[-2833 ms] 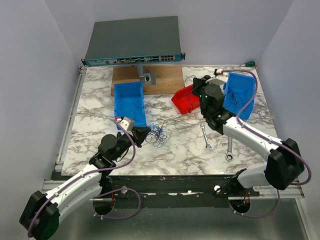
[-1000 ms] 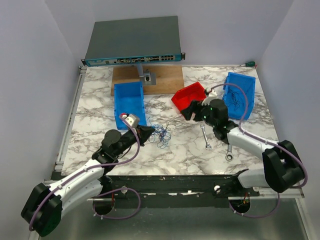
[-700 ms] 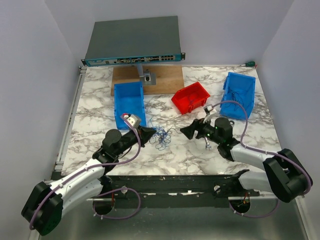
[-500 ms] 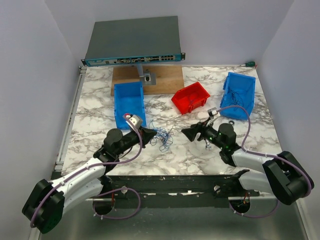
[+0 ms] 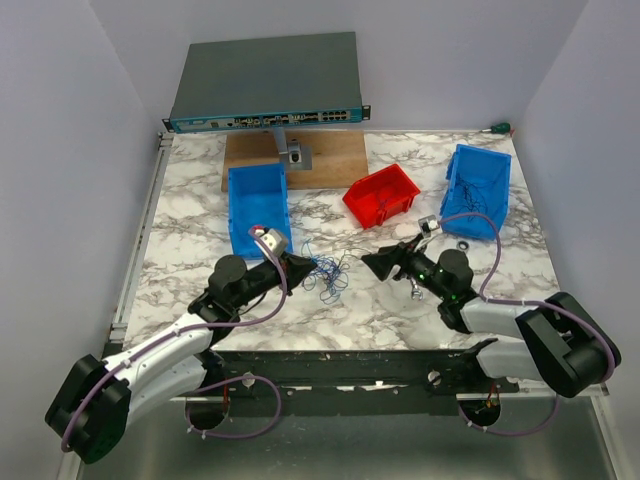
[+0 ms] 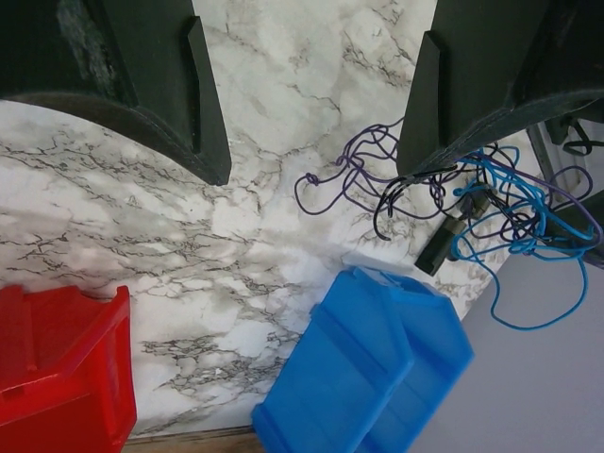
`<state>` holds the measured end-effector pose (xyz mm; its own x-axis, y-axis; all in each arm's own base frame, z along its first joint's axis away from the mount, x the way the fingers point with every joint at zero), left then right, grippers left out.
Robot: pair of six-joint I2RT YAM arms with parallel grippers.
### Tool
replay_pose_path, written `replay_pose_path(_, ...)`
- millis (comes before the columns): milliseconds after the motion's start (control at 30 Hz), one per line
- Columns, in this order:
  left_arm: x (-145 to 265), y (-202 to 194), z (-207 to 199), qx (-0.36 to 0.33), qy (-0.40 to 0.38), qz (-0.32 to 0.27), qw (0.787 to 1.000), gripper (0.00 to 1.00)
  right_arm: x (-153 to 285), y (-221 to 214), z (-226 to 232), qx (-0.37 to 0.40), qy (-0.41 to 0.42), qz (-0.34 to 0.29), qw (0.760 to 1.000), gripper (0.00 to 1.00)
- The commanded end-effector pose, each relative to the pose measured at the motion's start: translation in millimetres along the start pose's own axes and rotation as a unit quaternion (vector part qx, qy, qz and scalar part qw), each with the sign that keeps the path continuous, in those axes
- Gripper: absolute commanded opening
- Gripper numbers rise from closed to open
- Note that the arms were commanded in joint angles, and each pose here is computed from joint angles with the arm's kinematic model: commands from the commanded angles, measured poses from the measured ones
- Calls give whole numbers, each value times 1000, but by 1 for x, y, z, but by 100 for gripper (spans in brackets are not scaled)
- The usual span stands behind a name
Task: Untangle the cables
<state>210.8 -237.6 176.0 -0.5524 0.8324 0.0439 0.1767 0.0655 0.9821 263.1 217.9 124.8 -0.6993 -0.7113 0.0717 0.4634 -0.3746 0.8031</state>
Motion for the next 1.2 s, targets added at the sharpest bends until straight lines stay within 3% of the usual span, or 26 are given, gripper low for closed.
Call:
replay_pose_path(0, -5, 17, -10, -22, -27, -20, 999, 0, -2, 2, 9, -9, 19, -8, 1000, 78)
replay_pose_path(500, -5, 17, -7, -20, -17, -14, 1000, 0, 18, 15, 45, 15, 109, -49, 993, 78)
replay_pose_path(733, -3, 17, 2, -14, 14, -15, 1000, 0, 34, 38, 5, 15, -29, -122, 992, 79)
replay_pose_path(833, -4, 16, -2, -15, 2, -11, 1000, 0, 44, 47, 3, 12, -43, -153, 987, 81)
replay_pose_path(1167, -10, 14, -17, -19, -49, -3, 999, 0, 22, 28, 21, 24, 24, -80, 996, 86)
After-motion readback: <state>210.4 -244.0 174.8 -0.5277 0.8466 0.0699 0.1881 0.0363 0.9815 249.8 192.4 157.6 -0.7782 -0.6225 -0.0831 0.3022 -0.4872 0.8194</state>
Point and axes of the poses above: each gripper's point midway between its finger pads, its own x axis back along the fingers, its own z axis along the line the jaws close on, y = z × x, the point moved 1 cm from there along x, back along the fingers, and after that the axes turned 5 degrees about -x, right-handed, at the moved point
